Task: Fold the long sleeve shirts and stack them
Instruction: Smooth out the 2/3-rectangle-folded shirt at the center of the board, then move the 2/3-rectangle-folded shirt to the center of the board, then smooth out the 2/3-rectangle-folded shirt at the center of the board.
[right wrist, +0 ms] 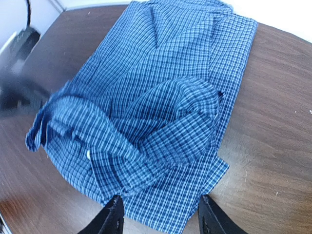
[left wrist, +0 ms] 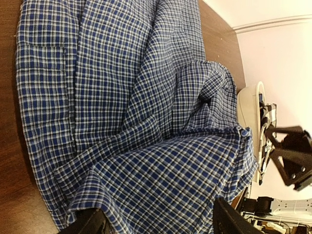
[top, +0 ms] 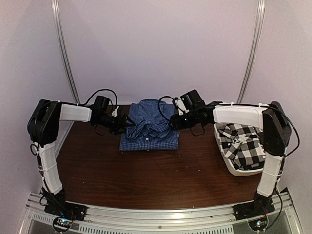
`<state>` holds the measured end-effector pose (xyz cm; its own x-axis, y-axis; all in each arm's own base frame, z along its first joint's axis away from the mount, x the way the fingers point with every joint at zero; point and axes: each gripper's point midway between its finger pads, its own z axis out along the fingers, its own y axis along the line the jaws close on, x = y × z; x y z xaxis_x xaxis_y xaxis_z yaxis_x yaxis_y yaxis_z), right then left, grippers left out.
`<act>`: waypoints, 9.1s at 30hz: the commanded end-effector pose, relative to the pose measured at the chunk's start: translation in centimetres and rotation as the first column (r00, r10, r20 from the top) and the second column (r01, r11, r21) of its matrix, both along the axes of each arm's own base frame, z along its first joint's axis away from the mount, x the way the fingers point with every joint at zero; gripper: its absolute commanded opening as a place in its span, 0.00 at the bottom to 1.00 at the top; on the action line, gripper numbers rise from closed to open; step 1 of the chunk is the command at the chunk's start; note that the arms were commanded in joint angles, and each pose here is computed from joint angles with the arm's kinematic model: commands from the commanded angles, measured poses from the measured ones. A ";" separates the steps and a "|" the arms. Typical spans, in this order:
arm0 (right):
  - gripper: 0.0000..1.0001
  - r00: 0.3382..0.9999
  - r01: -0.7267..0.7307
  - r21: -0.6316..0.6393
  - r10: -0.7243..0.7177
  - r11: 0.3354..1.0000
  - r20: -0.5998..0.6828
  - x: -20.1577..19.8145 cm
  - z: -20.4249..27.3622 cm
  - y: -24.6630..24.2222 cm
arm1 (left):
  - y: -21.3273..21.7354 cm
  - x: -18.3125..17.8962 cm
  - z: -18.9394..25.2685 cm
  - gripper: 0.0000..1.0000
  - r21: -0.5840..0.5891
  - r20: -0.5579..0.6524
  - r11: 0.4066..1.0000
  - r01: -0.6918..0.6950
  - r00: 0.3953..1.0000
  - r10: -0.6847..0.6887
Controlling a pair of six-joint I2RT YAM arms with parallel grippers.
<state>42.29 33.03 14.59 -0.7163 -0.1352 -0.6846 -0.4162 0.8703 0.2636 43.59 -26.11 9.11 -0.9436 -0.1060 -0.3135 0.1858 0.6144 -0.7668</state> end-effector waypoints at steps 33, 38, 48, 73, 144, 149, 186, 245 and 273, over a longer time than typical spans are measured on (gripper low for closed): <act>0.53 0.989 0.021 -0.085 -0.008 0.996 0.149 10.4 -3.9 7.1 | 0.4 5.9 1.6 0.75 -0.179 -0.028 0.959 -0.219 0.976 0.218; 0.64 0.984 -0.002 -0.060 0.013 0.998 0.178 12.3 -1.8 7.3 | 1.5 7.0 1.9 0.76 -0.189 -0.005 0.940 -0.284 0.958 0.288; 0.83 0.981 0.001 -0.055 0.010 0.998 0.194 10.8 2.8 3.7 | 1.4 7.2 4.2 0.78 -0.267 0.063 0.933 -0.242 0.961 0.268; 0.68 0.997 -0.020 -0.012 0.021 1.000 0.076 8.4 -3.2 0.2 | 1.4 5.2 6.1 0.82 -0.388 0.026 0.896 -0.215 0.969 0.244; 0.52 0.990 -0.039 -0.044 0.033 0.998 -0.140 -5.6 -7.2 -1.1 | 5.9 -5.4 -3.4 0.62 0.242 0.042 0.955 -0.172 0.985 0.167; 0.47 0.987 -0.060 0.000 0.059 0.998 -0.147 -6.2 -7.8 -0.5 | 6.3 -6.0 -4.1 0.57 0.265 0.048 0.946 -0.189 0.982 0.182; 0.00 0.975 -0.110 -0.024 0.103 0.994 -0.196 -8.7 -10.9 -0.8 | 2.8 -9.8 -6.2 0.00 0.286 -0.063 0.956 -0.060 0.995 0.081; 0.21 0.995 -0.085 -0.086 0.081 0.993 -0.050 -1.1 -4.7 -0.6 | -11.6 -6.2 0.0 0.41 0.390 0.171 0.918 0.069 0.975 -0.145; 0.13 0.996 0.020 -0.164 -0.034 0.986 -0.084 4.1 -8.1 -2.1 | -10.2 -5.0 2.3 0.00 0.379 0.254 0.922 -0.074 0.967 -0.027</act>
